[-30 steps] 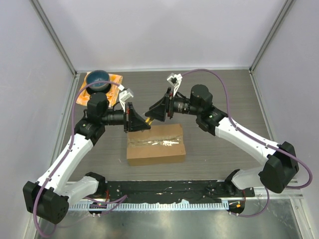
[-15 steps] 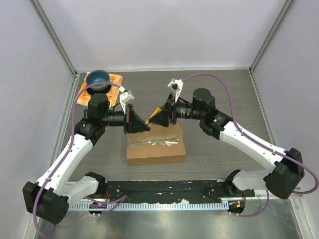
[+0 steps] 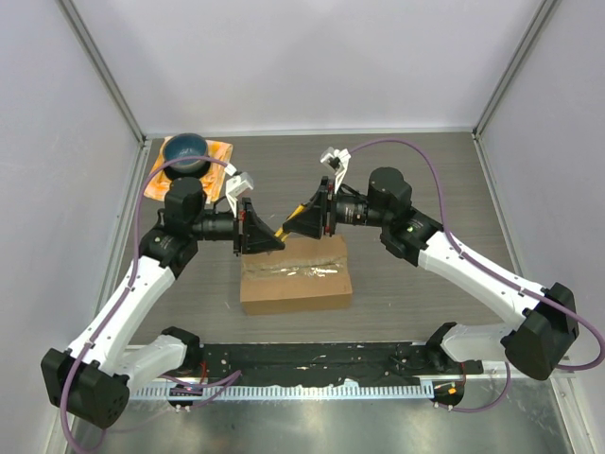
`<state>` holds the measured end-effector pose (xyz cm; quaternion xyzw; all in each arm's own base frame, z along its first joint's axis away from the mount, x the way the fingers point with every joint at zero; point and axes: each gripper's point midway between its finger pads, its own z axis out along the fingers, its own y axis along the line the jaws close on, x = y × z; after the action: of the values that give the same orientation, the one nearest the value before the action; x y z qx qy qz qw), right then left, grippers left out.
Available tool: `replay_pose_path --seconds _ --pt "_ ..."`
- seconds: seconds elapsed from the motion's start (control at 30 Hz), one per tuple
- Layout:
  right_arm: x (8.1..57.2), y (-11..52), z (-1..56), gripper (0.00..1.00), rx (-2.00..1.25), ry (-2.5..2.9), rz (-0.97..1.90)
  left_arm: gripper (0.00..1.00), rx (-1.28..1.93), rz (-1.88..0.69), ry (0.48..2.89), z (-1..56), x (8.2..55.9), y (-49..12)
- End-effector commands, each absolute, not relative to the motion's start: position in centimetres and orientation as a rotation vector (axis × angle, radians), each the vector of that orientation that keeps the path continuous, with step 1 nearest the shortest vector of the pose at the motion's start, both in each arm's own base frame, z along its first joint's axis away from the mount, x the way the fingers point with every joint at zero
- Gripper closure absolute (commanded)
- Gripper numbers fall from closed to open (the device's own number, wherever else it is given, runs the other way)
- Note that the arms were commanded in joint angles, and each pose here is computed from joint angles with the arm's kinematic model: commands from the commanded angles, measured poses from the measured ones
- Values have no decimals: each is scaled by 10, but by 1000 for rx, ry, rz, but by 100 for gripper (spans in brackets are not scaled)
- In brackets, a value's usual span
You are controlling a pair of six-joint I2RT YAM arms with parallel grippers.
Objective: Unpack the express box
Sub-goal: Pick up the knife from the center of the board.
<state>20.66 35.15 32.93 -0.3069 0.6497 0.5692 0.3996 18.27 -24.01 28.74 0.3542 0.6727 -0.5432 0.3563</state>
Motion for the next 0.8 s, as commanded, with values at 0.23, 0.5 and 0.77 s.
replay_pose_path --seconds 0.23,0.5,0.77 --pt "196 357 346 84 -826 1557 1493 86 904 -1395 1702 308 183 -241" --pt "242 336 312 99 -713 1754 1131 0 1061 -1083 1845 268 184 -212" --pt "309 287 271 99 -504 1908 625 0 1405 -711 1957 191 157 -155"
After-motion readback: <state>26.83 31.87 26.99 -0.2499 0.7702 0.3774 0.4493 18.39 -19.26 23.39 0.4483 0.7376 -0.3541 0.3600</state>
